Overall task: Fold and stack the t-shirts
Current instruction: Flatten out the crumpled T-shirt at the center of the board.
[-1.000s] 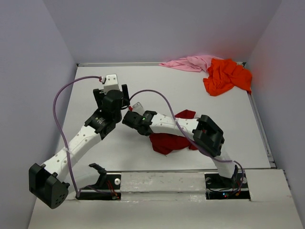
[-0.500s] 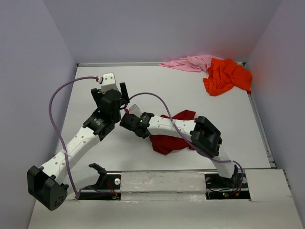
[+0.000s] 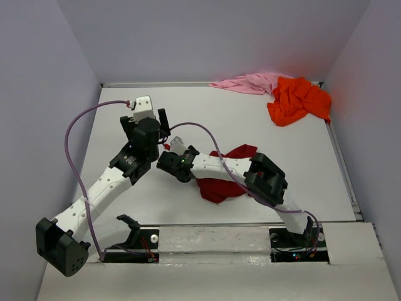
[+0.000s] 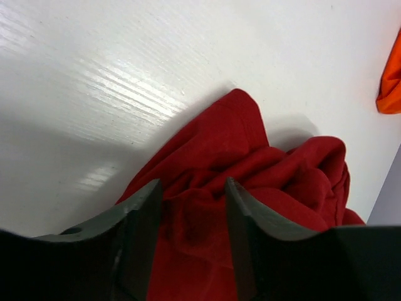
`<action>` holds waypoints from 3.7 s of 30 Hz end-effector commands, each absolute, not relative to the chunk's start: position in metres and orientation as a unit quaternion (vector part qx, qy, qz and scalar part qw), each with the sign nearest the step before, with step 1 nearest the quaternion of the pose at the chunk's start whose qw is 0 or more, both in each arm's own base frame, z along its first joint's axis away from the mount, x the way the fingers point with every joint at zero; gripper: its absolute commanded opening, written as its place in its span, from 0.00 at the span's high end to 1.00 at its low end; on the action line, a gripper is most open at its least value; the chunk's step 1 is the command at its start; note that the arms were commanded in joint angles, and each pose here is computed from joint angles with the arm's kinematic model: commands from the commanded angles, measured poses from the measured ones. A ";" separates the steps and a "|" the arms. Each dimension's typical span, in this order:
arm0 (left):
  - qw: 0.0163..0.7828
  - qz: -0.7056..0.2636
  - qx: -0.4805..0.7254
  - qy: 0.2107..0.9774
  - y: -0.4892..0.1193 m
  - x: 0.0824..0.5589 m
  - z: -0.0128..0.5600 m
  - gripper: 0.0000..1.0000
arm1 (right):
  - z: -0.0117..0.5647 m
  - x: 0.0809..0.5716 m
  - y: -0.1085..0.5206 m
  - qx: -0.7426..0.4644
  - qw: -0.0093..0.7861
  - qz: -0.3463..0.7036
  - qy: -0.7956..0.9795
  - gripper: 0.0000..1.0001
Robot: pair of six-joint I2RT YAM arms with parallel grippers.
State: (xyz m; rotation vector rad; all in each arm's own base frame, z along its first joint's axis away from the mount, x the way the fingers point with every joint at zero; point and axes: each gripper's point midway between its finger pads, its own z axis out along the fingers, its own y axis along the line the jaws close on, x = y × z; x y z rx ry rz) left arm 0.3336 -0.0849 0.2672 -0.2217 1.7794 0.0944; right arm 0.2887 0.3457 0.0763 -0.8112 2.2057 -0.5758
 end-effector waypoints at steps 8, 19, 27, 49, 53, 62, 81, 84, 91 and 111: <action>0.632 0.026 -0.105 0.767 -0.089 0.336 0.273 0.01 | 0.092 0.295 0.343 -0.297 0.386 -0.245 0.838 0.84; 0.631 0.026 -0.103 0.769 -0.090 0.336 0.272 0.01 | 0.122 0.290 0.326 -0.277 0.403 -0.240 0.839 1.00; 0.629 0.021 -0.100 0.770 -0.092 0.337 0.272 0.01 | 0.201 0.278 0.281 -0.233 0.445 -0.237 0.832 1.00; 0.617 0.005 -0.084 0.782 -0.105 0.341 0.261 0.01 | 0.285 0.224 0.112 -0.087 0.471 -0.242 0.844 1.00; 0.615 0.002 -0.080 0.785 -0.107 0.342 0.259 0.01 | 0.250 0.231 0.132 -0.096 0.452 -0.247 0.852 1.00; 0.615 0.002 -0.077 0.784 -0.107 0.341 0.259 0.01 | 0.188 0.255 0.195 -0.167 0.415 -0.229 0.865 1.00; 0.592 -0.017 -0.056 0.804 -0.125 0.349 0.239 0.01 | 0.473 0.282 0.247 -0.149 0.643 0.008 0.751 1.00; 0.589 0.009 -0.070 0.805 -0.115 0.349 0.238 0.01 | 0.492 0.295 0.276 -0.171 0.652 0.013 0.738 1.00; 0.596 0.029 -0.086 0.798 -0.104 0.347 0.243 0.01 | 0.534 0.300 0.323 -0.179 0.685 0.110 0.697 1.00; 0.591 -0.003 -0.078 0.803 -0.116 0.348 0.243 0.01 | 0.620 0.229 0.051 0.107 0.741 -0.166 0.642 1.00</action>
